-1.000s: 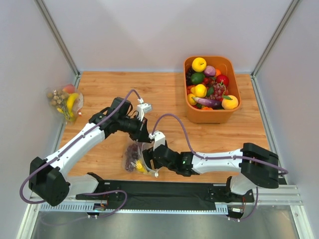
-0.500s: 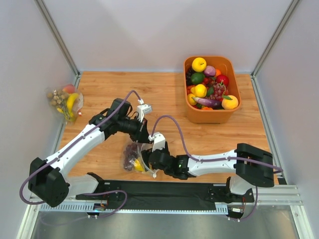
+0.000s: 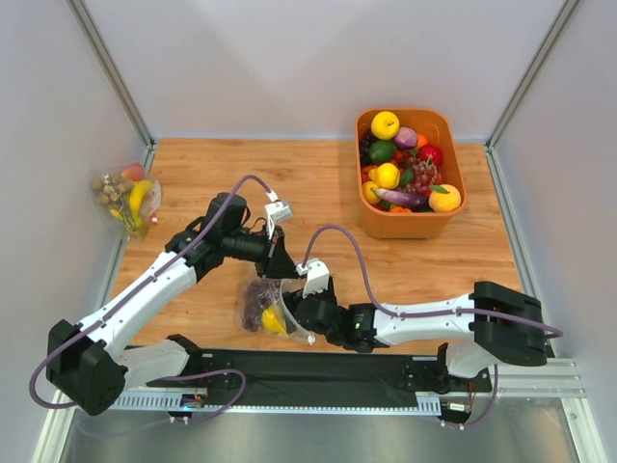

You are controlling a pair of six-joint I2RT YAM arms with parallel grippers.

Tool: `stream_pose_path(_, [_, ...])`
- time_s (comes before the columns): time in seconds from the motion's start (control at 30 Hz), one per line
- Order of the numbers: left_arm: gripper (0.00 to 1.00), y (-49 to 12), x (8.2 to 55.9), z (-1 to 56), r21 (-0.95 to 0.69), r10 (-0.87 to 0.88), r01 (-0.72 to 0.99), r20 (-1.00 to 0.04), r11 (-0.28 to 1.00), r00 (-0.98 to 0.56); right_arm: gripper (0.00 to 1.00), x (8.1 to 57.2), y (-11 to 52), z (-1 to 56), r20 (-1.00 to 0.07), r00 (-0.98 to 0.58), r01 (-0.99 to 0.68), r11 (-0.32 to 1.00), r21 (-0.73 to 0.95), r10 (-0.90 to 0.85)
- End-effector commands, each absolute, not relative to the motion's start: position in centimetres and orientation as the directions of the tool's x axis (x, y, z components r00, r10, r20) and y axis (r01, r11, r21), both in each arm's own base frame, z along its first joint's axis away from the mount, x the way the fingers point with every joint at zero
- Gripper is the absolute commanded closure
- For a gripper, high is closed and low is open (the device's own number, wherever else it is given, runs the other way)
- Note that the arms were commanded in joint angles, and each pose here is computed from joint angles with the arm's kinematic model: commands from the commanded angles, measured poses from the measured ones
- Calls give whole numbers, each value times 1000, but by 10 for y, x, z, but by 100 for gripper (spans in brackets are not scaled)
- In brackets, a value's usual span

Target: Open the zip-top bag and remove the fake food

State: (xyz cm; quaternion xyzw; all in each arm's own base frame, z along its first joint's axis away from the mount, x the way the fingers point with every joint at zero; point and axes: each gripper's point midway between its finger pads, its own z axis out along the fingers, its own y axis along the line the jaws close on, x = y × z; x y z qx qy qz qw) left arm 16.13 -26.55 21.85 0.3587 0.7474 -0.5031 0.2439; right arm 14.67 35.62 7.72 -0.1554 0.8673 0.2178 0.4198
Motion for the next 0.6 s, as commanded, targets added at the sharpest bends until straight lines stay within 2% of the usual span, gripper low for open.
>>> stream_pose_path(0.0, [100,-278,139,260,-530,274,847,-808,48,-521,18,136,340,48,-754,-637,-461,863,206,-160])
stream_pose_path(0.2, [100,-272,160,243,-502,301,841,-785,201,-541,17,123,371,70,-806,-563,-585,777,230,-185])
stream_pose_path(0.23, [97,-272,161,244,-496,298,844,-789,206,-537,17,123,373,71,-809,-558,-593,771,232,-186])
stream_pose_path(0.27, [86,-270,163,244,-483,294,846,-794,226,-532,17,123,375,71,-811,-555,-595,770,231,-186])
stream_pose_path(0.37, [62,-263,169,247,-425,287,859,-818,284,-499,17,124,376,68,-808,-558,-586,779,224,-188])
stream_pose_path(0.43, [58,-253,182,241,-372,280,843,-824,388,-492,17,125,375,67,-805,-565,-575,786,227,-181])
stream_pose_path(0.53, [36,-237,190,244,-332,230,800,-840,500,-492,17,125,372,63,-801,-572,-565,793,229,-176])
stream_pose_path(0.57, [25,-231,187,244,-324,211,788,-847,523,-488,17,125,370,63,-802,-571,-564,793,231,-173])
